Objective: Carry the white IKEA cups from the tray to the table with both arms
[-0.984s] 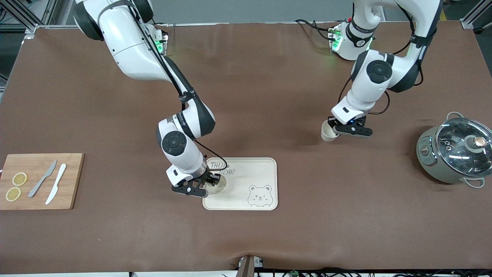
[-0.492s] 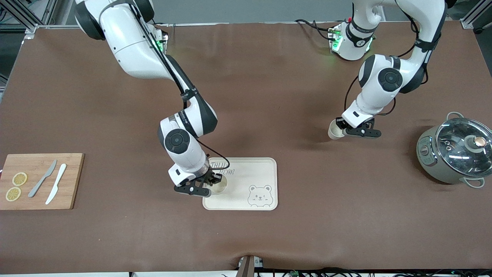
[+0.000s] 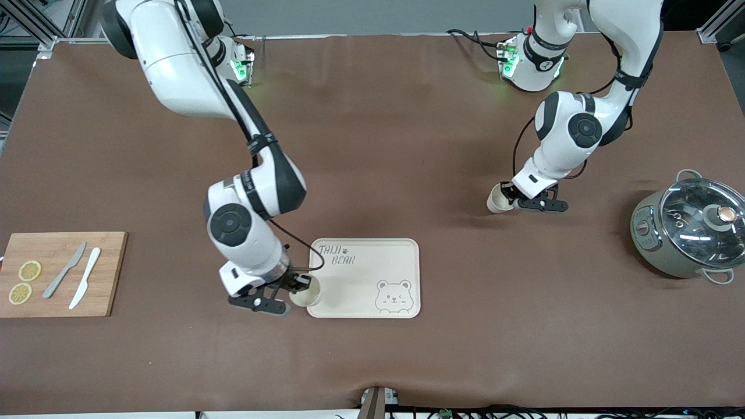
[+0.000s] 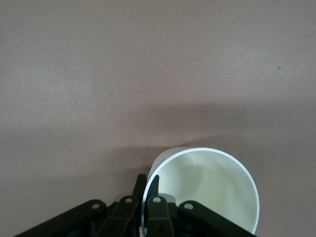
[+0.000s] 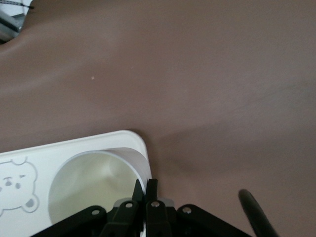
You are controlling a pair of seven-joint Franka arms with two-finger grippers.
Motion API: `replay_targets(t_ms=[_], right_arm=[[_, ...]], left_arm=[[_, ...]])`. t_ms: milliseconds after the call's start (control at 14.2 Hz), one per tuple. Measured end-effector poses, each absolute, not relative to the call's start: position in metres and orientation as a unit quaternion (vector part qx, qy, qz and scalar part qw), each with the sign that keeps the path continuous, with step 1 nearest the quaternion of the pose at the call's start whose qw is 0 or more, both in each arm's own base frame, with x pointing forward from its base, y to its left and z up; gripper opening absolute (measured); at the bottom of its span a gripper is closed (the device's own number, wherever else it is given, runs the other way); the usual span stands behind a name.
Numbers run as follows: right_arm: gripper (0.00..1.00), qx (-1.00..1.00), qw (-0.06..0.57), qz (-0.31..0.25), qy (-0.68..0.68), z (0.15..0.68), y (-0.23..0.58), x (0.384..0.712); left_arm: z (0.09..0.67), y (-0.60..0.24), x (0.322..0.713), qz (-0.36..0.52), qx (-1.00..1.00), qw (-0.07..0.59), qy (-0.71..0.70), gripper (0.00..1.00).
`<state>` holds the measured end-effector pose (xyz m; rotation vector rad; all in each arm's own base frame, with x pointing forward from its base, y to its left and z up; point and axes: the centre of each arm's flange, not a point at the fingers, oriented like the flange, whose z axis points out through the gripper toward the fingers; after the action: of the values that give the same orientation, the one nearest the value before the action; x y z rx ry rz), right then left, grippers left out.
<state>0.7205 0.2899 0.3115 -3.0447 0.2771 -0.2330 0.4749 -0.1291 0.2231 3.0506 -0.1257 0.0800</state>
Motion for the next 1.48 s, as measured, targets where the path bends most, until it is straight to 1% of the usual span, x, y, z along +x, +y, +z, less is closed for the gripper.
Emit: replay_targets(t_ms=[351,422,492,632,773,914,984,1054,1124,1265,1476], right_arm=[[0.03,-0.996,0.023,-0.082,0.032,0.313,0.181,0.755],[0.03,-0.996,0.020,-0.083,0.018,0.313,0.160,0.760],[0.03,-0.996,0.018,-0.084,0.005,0.313,0.138,0.764],[0.03,-0.996,0.020,-0.084,-0.022,0.313,0.095,0.771],[0.03,-0.995,0.026,-0.081,-0.047,0.312,0.050,0.774],[0.03,-0.995,0.027,-0.075,-0.065,0.311,0.009,0.774],[0.03,-0.994,0.026,-0.075,-0.071,0.310,-0.009,0.774],[0.03,-0.994,0.026,-0.075,-0.075,0.310,-0.025,0.774],[0.03,-0.994,0.027,-0.076,-0.080,0.310,-0.043,0.773],[0.03,-0.992,0.042,-0.080,-0.089,0.309,-0.076,0.770],[0.03,-0.989,0.067,-0.083,-0.101,0.304,-0.107,0.764]], left_arm=[[0.216,-0.129,0.476,0.031,0.997,0.044,-0.050,0.04],[0.216,-0.129,0.476,0.031,0.997,0.044,-0.052,0.10],[0.215,-0.130,0.475,0.031,0.997,0.044,-0.055,0.18],[0.214,-0.131,0.476,0.032,0.997,0.044,-0.056,0.39],[0.217,-0.133,0.480,0.037,0.997,0.046,-0.057,0.57],[0.225,-0.135,0.487,0.043,0.996,0.047,-0.057,0.78],[0.233,-0.136,0.491,0.037,0.997,0.048,-0.058,0.86],[0.245,-0.138,0.497,0.024,0.997,0.048,-0.059,0.98],[0.263,-0.141,0.504,0.009,0.997,0.048,-0.060,1.00],[0.307,-0.148,0.521,-0.021,0.997,0.049,-0.057,1.00],[0.358,-0.160,0.541,-0.004,0.996,0.043,-0.077,1.00]])
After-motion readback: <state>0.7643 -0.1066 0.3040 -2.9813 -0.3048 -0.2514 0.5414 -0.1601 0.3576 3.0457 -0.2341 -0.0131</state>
